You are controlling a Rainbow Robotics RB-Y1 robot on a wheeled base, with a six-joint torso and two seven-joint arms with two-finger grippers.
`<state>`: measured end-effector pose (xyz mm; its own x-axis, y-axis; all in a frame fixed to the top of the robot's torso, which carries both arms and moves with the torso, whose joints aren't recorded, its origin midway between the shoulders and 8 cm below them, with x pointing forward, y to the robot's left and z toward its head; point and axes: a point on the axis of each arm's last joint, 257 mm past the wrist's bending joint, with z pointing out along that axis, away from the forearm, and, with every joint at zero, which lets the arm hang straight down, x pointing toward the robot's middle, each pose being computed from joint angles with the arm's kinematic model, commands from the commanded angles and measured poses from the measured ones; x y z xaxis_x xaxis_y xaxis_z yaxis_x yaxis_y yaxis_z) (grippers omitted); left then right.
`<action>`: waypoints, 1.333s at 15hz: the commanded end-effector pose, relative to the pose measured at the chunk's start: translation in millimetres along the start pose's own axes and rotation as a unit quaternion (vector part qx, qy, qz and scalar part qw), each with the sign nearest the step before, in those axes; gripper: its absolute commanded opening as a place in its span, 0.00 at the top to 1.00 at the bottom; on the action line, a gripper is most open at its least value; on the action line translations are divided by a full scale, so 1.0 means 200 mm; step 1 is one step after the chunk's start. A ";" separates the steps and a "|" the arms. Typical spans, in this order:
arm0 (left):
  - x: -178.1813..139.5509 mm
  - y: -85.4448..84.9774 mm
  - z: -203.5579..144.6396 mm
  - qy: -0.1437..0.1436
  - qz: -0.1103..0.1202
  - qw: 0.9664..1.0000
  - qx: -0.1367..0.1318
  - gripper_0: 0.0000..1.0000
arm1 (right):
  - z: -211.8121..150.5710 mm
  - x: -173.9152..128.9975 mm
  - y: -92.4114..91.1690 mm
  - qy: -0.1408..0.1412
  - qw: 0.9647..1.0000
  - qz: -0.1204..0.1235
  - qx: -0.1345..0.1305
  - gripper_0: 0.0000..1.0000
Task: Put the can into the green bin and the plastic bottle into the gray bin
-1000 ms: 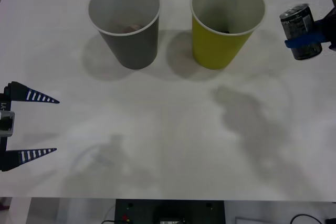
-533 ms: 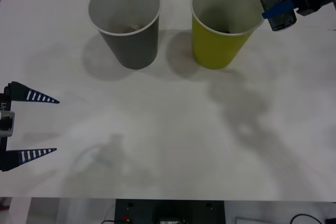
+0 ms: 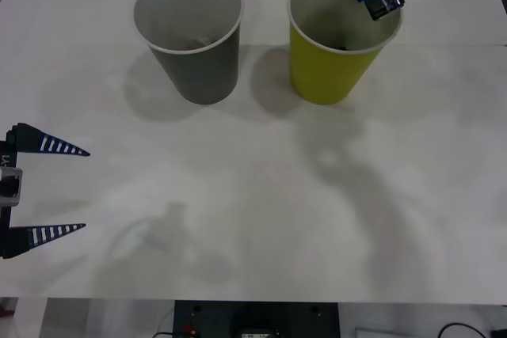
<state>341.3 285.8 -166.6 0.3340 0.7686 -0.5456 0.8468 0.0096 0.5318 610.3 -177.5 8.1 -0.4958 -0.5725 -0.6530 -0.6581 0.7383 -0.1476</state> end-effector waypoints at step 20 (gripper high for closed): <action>0.00 0.00 0.00 0.000 0.000 1.000 0.000 0.00 | -0.48 0.33 0.08 -0.052 0.993 -0.036 -0.097 0.00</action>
<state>341.3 285.8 -166.6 0.3340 0.7686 -0.5456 0.8468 0.0096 0.5318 522.4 -232.3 34.5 -0.3957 -0.5732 -0.7175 -0.7846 0.6170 -0.0603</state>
